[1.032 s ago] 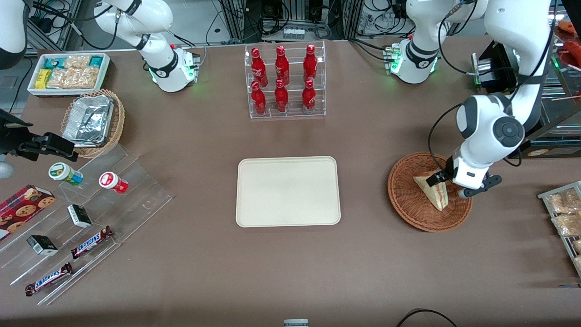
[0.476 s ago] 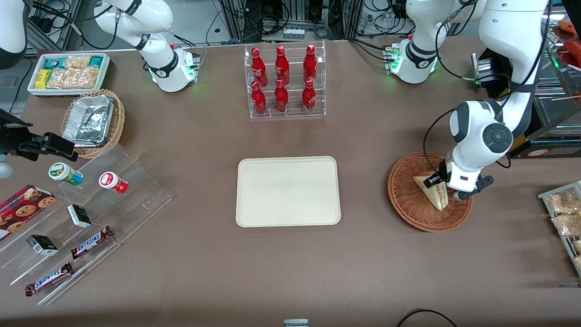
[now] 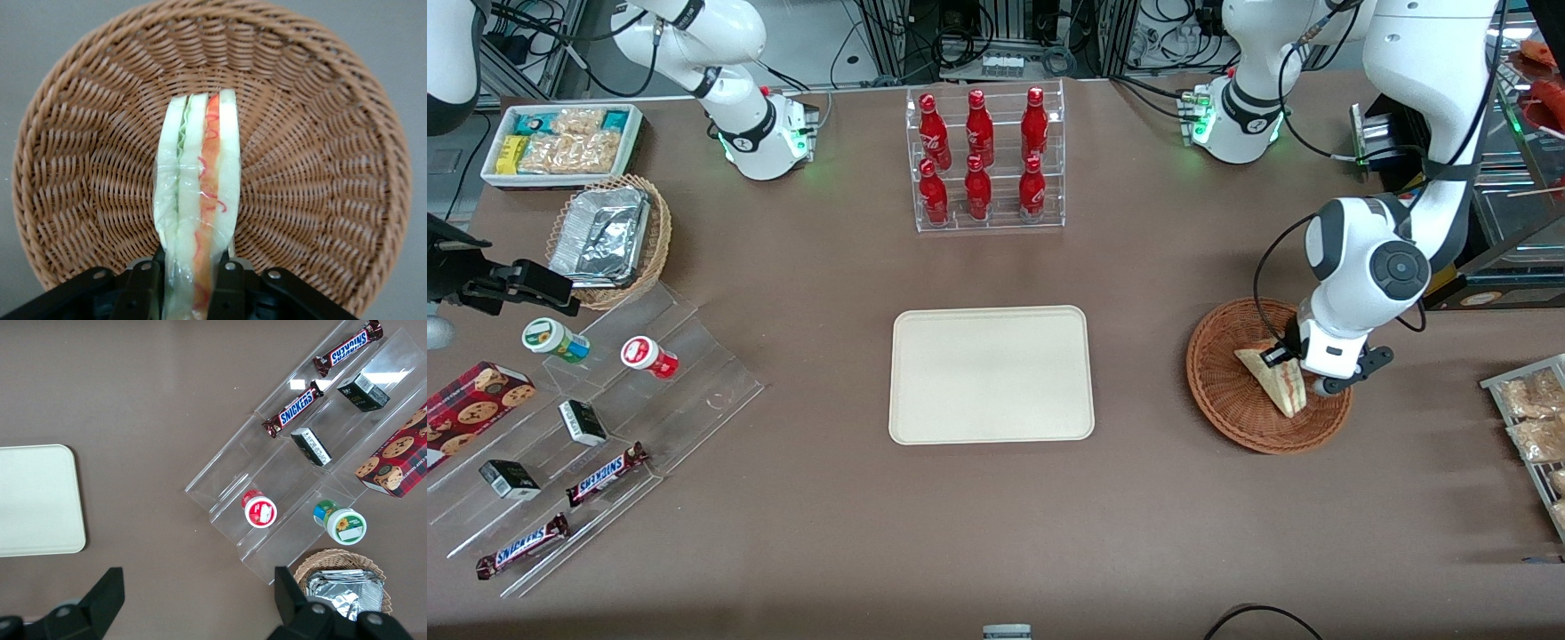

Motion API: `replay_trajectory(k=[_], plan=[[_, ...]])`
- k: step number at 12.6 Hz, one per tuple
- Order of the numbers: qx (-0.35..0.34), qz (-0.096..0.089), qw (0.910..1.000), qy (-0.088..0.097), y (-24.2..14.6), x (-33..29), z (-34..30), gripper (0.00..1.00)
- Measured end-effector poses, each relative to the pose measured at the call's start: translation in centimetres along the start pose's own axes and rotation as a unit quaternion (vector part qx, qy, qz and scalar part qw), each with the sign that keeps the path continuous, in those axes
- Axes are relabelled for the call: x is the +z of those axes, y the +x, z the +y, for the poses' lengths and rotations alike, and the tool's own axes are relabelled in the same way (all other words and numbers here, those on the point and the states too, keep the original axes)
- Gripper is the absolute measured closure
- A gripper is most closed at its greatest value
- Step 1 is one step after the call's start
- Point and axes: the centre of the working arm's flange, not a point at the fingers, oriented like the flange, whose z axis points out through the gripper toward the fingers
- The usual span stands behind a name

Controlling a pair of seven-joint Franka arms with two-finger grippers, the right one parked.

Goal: Place sandwich from basket to tray
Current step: 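Lower the left gripper and close it on the wrapped sandwich, then lift the sandwich and carry it over the cream tray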

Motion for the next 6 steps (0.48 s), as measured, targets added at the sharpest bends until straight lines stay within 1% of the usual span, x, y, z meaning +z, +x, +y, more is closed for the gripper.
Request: replay_trajectory(k=[1, 2, 3, 4, 5, 6], plan=[[0.008, -0.009, 0.9999, 0.008, 0.1, -1.3, 0.8, 0.77], [0.024, -0.017, 0.9994, 0.019, 0.0, -3.0, 2.1, 0.83], [0.046, -0.018, 0.9983, 0.030, -0.5, -4.7, 3.9, 0.84], [0.068, -0.016, 0.9968, 0.038, -1.5, -6.3, 6.0, 0.84], [0.090, -0.013, 0.9951, 0.041, -2.7, -7.6, 8.1, 0.84], [0.110, -0.007, 0.9931, 0.039, -4.1, -8.6, 10.3, 0.84]])
